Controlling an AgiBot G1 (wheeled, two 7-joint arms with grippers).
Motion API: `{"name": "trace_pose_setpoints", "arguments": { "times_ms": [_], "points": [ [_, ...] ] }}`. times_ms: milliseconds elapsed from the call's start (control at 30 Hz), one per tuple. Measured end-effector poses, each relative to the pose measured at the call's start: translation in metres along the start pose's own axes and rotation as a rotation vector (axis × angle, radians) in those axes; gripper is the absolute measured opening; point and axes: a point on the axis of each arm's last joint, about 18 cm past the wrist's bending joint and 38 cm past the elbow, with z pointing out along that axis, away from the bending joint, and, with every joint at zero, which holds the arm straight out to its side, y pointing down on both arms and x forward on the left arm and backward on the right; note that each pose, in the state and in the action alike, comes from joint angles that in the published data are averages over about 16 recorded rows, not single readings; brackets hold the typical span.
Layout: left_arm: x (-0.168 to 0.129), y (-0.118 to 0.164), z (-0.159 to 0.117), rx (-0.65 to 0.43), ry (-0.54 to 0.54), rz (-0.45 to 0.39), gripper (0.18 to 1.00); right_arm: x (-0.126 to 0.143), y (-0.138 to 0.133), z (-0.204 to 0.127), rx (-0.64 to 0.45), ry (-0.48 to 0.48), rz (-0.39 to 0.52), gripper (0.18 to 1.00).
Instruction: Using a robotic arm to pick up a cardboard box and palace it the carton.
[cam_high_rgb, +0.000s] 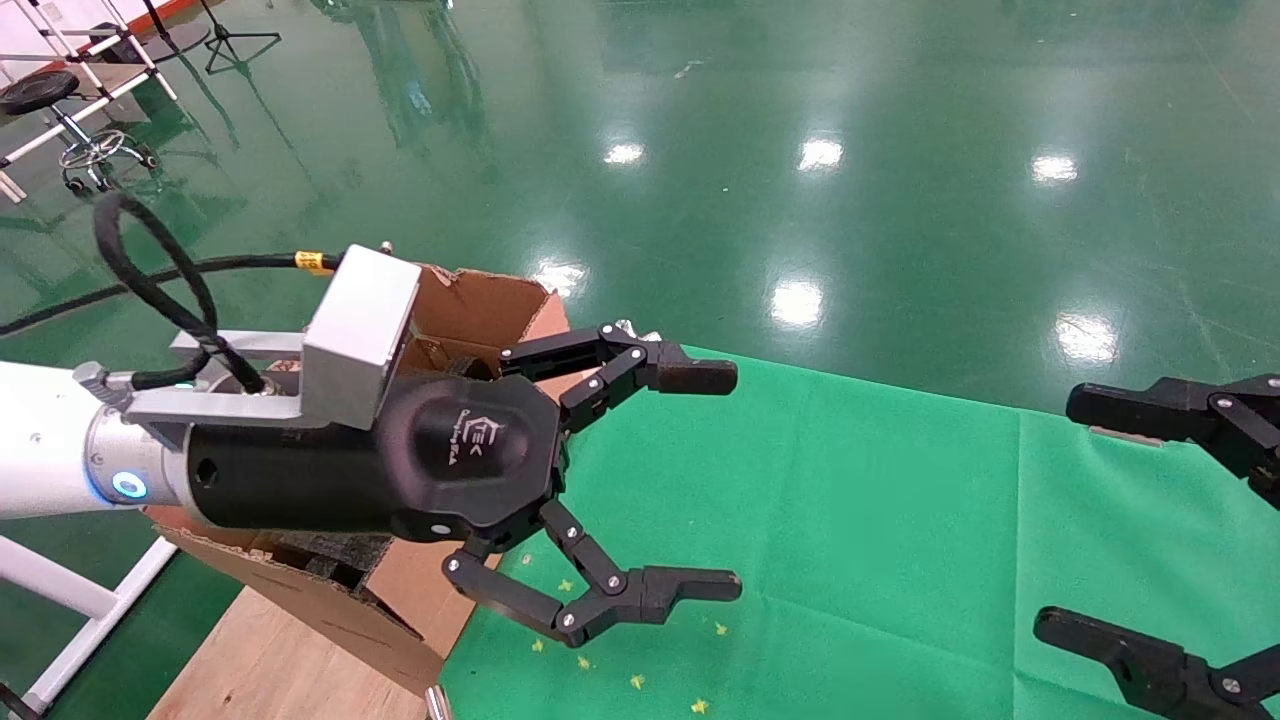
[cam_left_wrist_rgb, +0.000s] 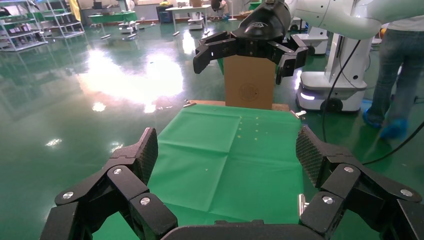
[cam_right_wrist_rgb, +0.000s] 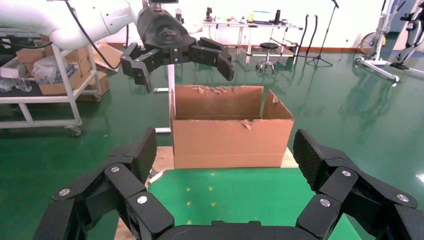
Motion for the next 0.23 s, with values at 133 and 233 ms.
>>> {"name": "trace_pose_setpoints", "arguments": {
  "times_ms": [133, 233],
  "points": [
    [0.0000, 0.0000, 0.0000, 0.000, 0.000, 0.000, 1.001, 0.0000, 0.0000, 0.0000, 0.000, 0.000, 0.000, 1.001],
    [-0.0001, 0.0000, 0.0000, 0.000, 0.000, 0.000, 1.001, 0.0000, 0.0000, 0.0000, 0.000, 0.000, 0.000, 1.001]
  ]
}}
